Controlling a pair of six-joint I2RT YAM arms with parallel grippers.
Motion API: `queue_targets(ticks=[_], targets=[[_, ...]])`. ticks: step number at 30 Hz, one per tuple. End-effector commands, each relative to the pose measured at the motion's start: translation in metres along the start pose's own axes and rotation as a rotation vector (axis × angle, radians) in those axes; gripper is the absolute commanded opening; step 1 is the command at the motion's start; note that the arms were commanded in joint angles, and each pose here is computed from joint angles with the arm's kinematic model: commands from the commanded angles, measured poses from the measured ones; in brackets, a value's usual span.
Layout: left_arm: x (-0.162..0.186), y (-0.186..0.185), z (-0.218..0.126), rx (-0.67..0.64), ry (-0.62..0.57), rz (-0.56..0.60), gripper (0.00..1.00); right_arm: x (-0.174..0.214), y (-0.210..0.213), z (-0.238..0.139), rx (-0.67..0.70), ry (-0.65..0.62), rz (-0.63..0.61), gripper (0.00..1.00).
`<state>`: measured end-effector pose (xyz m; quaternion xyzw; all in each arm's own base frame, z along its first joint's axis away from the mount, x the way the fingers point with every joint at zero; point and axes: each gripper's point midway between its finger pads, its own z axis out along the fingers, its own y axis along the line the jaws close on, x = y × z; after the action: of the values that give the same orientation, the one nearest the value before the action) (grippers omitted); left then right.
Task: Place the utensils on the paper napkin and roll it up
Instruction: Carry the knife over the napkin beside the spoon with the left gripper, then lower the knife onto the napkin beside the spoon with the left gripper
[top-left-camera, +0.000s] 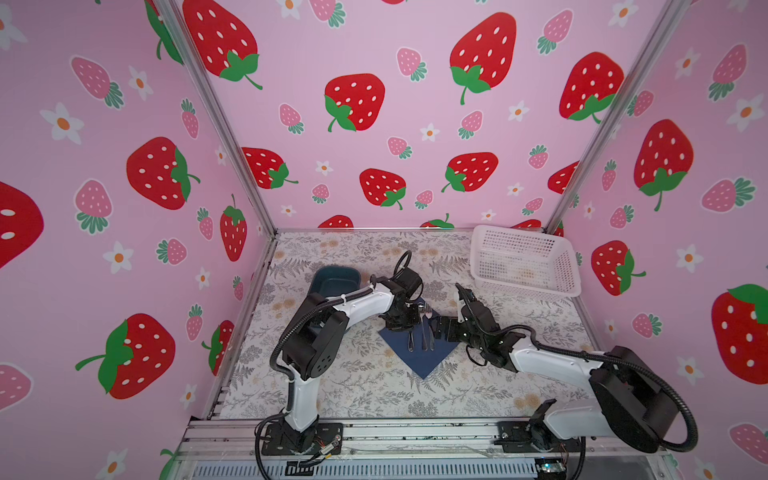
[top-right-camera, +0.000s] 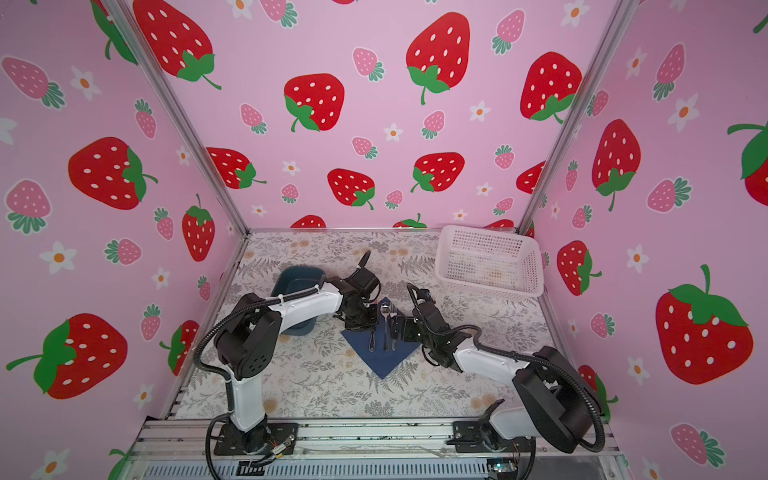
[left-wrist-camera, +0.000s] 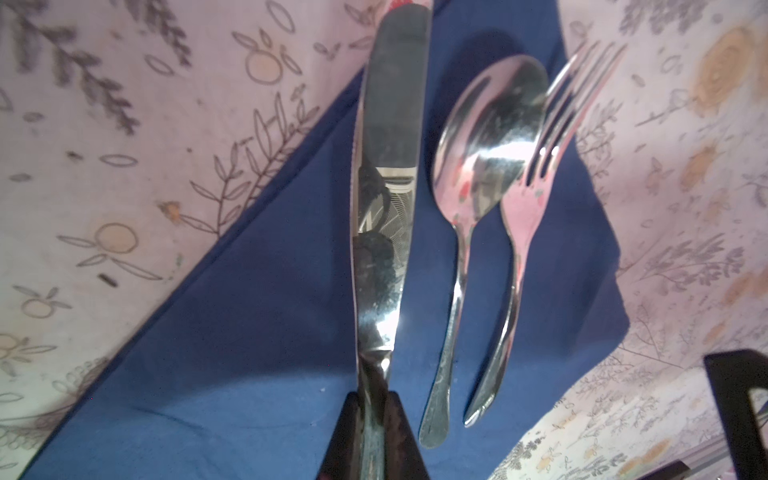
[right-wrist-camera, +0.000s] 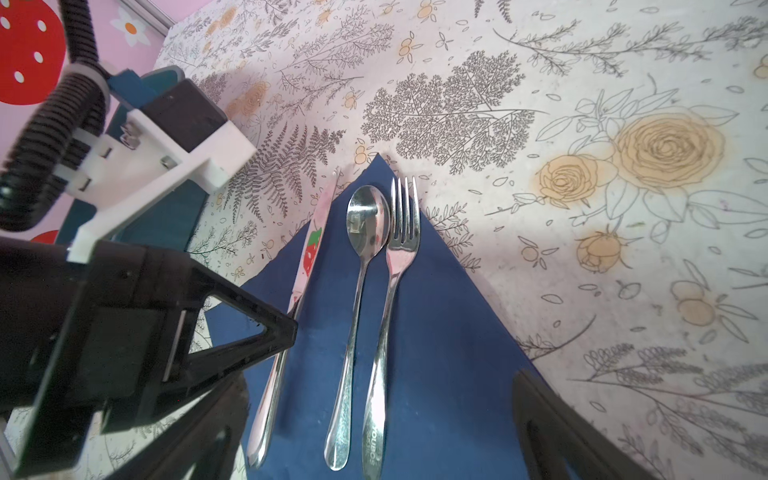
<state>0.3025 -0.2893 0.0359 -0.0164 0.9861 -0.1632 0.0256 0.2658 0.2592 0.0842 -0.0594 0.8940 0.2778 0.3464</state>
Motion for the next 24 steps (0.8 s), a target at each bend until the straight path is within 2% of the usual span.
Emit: queue_targets(ticks=[1,24], targets=[[0.002,0.005,0.007,-0.022,0.001,-0.028,0.11,-0.006,-0.003,-0.005,0.005,-0.04,0.027,1.0],[0.003,-0.008,0.02,0.015,0.029,0.011,0.16,0.003,-0.004,0.002,-0.002,-0.003,0.044,1.0]])
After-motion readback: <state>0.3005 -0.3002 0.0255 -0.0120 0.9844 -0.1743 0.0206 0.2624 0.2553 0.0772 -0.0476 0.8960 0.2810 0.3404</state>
